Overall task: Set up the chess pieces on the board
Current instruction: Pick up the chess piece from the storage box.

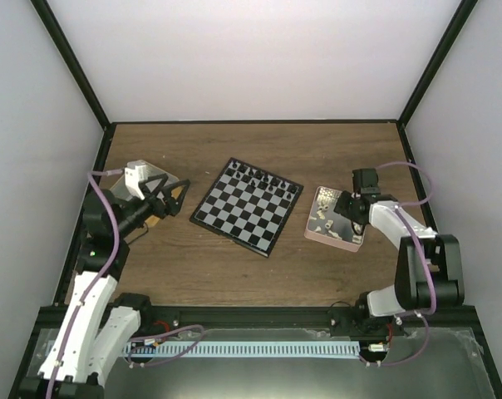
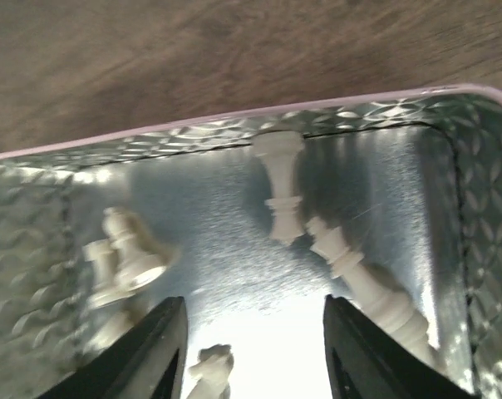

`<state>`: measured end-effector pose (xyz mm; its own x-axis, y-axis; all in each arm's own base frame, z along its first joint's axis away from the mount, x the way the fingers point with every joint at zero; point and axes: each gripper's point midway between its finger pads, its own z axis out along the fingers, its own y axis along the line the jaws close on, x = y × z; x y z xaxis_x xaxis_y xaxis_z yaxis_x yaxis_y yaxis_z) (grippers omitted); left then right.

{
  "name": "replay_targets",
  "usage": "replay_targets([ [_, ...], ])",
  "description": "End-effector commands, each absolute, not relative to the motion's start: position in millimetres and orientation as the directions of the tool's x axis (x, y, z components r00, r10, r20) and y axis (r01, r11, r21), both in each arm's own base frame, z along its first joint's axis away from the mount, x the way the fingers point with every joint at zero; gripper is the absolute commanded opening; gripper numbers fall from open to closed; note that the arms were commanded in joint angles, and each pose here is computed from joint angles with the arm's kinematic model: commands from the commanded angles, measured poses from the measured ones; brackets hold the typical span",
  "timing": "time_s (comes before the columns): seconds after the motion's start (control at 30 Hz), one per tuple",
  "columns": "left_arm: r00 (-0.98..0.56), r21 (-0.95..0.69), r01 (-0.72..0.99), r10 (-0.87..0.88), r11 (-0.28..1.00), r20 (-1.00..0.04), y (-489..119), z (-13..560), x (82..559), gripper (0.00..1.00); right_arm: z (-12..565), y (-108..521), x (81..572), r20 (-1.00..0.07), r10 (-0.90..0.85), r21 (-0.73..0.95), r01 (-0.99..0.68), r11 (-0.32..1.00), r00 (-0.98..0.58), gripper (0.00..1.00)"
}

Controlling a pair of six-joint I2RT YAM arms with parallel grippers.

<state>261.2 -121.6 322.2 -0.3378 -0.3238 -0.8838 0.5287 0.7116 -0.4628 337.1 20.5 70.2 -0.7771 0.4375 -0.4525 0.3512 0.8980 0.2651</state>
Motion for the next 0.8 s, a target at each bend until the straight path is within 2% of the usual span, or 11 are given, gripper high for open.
replay_targets([
  [0.0,-0.302,-0.439,0.548,-0.321,0.712,-0.898,-124,325,278,1.0,74,0,360,-0.513,0.455,0.185,0.423,0.887,-0.728,0.44],
  [0.17,-0.325,-0.45,0.542,-0.317,0.709,-0.891,-127,317,294,1.0,59,-4,375,-0.516,0.446,0.157,0.431,0.888,-0.731,0.35],
  [0.33,-0.33,-0.46,0.56,-0.324,0.689,-0.887,-131,317,300,1.0,51,0,388,-0.509,0.419,0.151,0.401,0.904,-0.752,0.31],
  [0.47,-0.33,-0.467,0.559,-0.333,0.685,-0.883,-131,318,303,1.0,43,1,385,-0.492,0.415,0.143,0.399,0.906,-0.766,0.26],
  [0.6,-0.335,-0.475,0.548,-0.339,0.689,-0.879,-130,316,305,1.0,38,-1,381,-0.485,0.404,0.122,0.397,0.91,-0.776,0.26],
  [0.77,-0.363,-0.507,0.52,-0.359,0.687,-0.86,-129,309,310,1.0,36,0,380,-0.472,0.39,0.115,0.383,0.917,-0.791,0.16],
])
